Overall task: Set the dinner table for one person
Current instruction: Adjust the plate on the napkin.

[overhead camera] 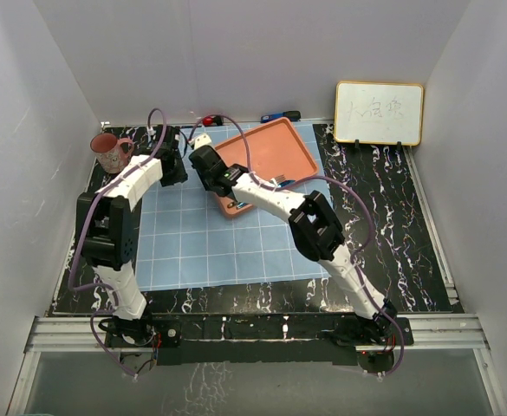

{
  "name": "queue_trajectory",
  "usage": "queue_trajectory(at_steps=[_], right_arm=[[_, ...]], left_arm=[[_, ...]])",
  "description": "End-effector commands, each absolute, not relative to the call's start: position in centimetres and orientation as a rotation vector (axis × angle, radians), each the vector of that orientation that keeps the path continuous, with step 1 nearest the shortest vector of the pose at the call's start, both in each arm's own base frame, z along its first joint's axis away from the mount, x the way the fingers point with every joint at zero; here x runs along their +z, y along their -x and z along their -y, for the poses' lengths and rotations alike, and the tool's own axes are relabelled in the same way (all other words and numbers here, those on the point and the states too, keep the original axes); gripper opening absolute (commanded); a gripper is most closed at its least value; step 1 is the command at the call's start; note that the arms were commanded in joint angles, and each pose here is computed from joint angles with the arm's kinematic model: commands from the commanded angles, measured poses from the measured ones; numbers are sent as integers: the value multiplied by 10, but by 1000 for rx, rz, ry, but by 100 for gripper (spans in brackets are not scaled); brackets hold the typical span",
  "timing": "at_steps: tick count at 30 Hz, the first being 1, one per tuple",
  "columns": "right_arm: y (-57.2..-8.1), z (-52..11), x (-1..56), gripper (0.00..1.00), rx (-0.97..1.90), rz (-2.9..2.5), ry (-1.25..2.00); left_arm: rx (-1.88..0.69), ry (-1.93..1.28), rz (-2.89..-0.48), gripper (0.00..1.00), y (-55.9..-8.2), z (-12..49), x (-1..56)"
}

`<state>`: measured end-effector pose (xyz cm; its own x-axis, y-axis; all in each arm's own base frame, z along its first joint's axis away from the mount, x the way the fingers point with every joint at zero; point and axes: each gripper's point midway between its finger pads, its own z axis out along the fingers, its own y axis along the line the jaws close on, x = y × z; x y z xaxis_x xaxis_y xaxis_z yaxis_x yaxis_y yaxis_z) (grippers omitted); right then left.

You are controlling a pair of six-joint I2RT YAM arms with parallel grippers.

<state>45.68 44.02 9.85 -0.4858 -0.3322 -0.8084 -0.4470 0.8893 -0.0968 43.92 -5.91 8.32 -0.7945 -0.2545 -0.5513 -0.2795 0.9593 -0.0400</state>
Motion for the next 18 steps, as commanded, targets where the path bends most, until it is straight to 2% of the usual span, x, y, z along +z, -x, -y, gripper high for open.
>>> queue_trajectory(at_steps=[1, 7, 11, 13, 18], right_arm=[[-505, -432, 114, 0, 176, -2035, 412], [-520, -432, 104, 1, 200, -2006, 384], [-522, -432, 98, 12, 203, -1998, 388], [-522, -433, 98, 33, 206, -1991, 385], [-526, -434, 112, 57, 211, -1953, 376]], left_arm=[[54, 381, -2460, 33, -431, 55, 120], [81, 388, -2459, 40, -428, 51, 120], [73, 385, -2465, 46, -428, 53, 118], [67, 386, -2466, 47, -428, 53, 117], [56, 383, -2462, 51, -428, 55, 120]])
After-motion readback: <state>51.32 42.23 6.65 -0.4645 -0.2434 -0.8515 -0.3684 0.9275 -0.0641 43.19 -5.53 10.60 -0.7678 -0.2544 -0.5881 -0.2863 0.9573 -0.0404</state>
